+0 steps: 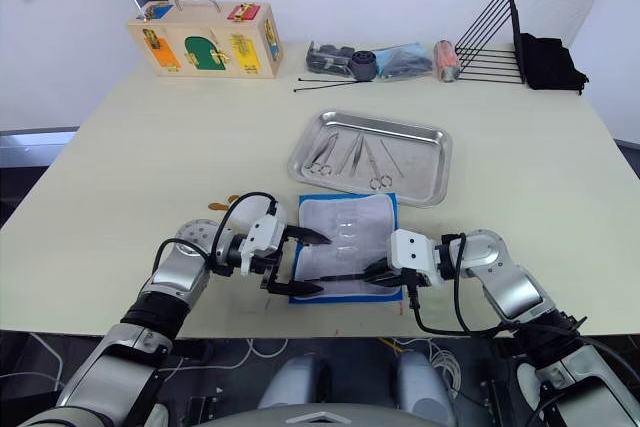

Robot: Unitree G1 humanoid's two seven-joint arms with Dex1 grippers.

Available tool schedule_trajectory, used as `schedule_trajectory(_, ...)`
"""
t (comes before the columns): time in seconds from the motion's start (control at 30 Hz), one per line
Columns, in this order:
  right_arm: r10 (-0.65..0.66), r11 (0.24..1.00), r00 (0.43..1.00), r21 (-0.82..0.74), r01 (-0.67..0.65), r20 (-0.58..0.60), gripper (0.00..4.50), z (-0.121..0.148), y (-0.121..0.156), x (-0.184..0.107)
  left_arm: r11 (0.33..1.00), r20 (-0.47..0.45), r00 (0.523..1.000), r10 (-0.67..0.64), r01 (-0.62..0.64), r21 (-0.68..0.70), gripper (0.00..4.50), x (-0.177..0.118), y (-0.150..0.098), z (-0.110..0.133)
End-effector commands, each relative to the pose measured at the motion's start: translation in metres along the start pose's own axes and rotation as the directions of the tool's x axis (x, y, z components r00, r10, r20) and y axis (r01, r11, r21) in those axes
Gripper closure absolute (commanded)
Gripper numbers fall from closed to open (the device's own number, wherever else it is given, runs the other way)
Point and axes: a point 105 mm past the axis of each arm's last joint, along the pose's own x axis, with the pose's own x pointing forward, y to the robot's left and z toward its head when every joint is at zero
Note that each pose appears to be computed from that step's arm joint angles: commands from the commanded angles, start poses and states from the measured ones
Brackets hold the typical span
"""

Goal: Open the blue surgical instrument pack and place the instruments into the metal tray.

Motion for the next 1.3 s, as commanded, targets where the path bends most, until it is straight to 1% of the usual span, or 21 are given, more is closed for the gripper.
schedule_trajectory(0.03, -0.024, 0.999, 0.997, 0.027, 0.026, -0.073, 4.45, -0.014, 0.001, -0.003, 0.975, -0.091, 0.991, -0.099, 0.079, -0.208, 0.0, 0.006, -0.034, -0.045)
schedule_trajectory(0.33, -0.071, 0.993, 0.996, -0.098, 0.065, -0.053, 4.45, 0.019, -0.005, -0.009, 0.974, -0.086, 0.99, -0.108, 0.088, -0.21, 0.0, 0.009, -0.035, -0.044)
schedule_trajectory(0.67, -0.086, 0.979, 0.993, -0.19, 0.068, -0.086, 4.45, 0.04, -0.007, -0.019, 0.973, -0.086, 0.99, -0.115, 0.094, -0.211, 0.0, 0.013, -0.037, -0.043)
schedule_trajectory(0.93, -0.079, 0.973, 0.984, -0.228, 0.042, -0.158, 4.45, 0.041, -0.005, -0.029, 0.973, -0.085, 0.99, -0.109, 0.089, -0.215, 0.0, 0.013, -0.038, -0.042)
schedule_trajectory(1.3, -0.104, 0.974, 0.965, -0.219, 0.051, -0.24, 4.45, 0.037, -0.006, -0.057, 0.973, -0.084, 0.991, -0.105, 0.085, -0.216, 0.0, 0.014, -0.038, -0.041)
